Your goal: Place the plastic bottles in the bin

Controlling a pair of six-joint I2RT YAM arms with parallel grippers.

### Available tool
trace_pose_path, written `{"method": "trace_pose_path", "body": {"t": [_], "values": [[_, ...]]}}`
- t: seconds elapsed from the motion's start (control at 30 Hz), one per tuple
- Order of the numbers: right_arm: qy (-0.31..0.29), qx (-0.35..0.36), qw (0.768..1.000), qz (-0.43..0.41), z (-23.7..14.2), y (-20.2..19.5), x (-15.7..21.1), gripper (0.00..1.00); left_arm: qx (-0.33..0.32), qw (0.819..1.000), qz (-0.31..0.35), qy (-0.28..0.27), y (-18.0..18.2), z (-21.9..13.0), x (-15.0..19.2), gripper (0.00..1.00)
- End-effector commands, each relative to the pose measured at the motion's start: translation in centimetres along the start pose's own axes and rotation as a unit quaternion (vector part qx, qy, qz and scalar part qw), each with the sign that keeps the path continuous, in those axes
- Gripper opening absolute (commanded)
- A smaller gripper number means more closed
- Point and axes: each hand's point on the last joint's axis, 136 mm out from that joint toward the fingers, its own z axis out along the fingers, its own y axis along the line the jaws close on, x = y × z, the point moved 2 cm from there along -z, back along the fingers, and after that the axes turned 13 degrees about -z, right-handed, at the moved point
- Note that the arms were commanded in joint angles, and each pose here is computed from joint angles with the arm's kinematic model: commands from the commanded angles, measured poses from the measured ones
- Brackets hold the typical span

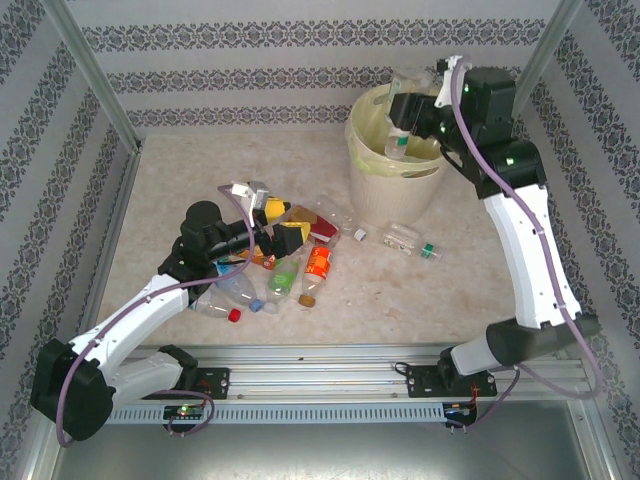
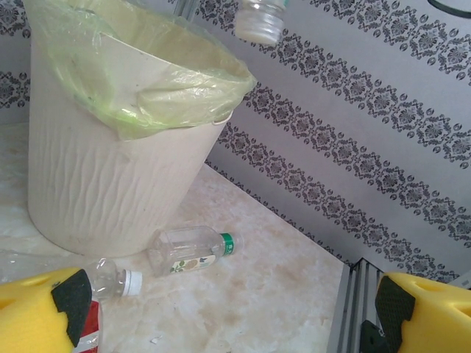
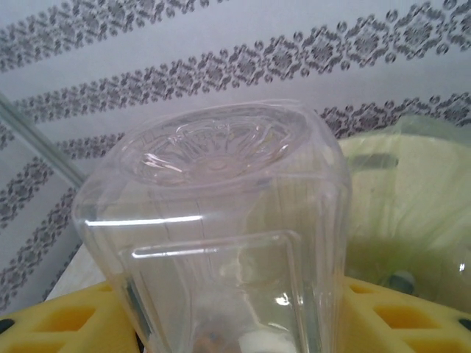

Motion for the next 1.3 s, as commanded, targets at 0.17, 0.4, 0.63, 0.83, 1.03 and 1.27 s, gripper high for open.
{"method": "trace_pose_path", "body": {"t": [0.17, 0.4, 0.63, 0.83, 1.03, 1.27], "values": [[0.020, 0.091, 0.995, 0.038, 4.5, -5.1, -0.3, 0.61, -0.009, 0.999, 0.024, -0.020, -0.3, -0.6, -1.3, 1.00], [0.079, 0.116, 0.988, 0.058, 7.9, -7.7, 2.8, 0.61, -0.038, 0.999, 0.025, -0.020, 0.6, -0.7, -1.3, 1.00], [0.145, 0.110, 0.981, 0.070, 10.4, -8.4, 7.0, 0.62, -0.039, 0.999, 0.024, -0.019, 0.7, -0.7, -1.2, 1.00], [0.168, 0.108, 0.977, 0.075, 11.5, -8.6, 8.8, 0.62, -0.040, 0.999, 0.022, -0.015, 0.9, -0.5, -1.1, 1.00], [0.178, 0.108, 0.975, 0.076, 11.9, -8.8, 9.5, 0.64, -0.041, 0.999, 0.022, -0.012, 0.9, -0.5, -1.1, 1.00], [0.180, 0.108, 0.975, 0.077, 11.9, -8.8, 9.6, 0.67, -0.041, 0.999, 0.022, -0.011, 0.9, -0.4, -1.0, 1.00]]}}
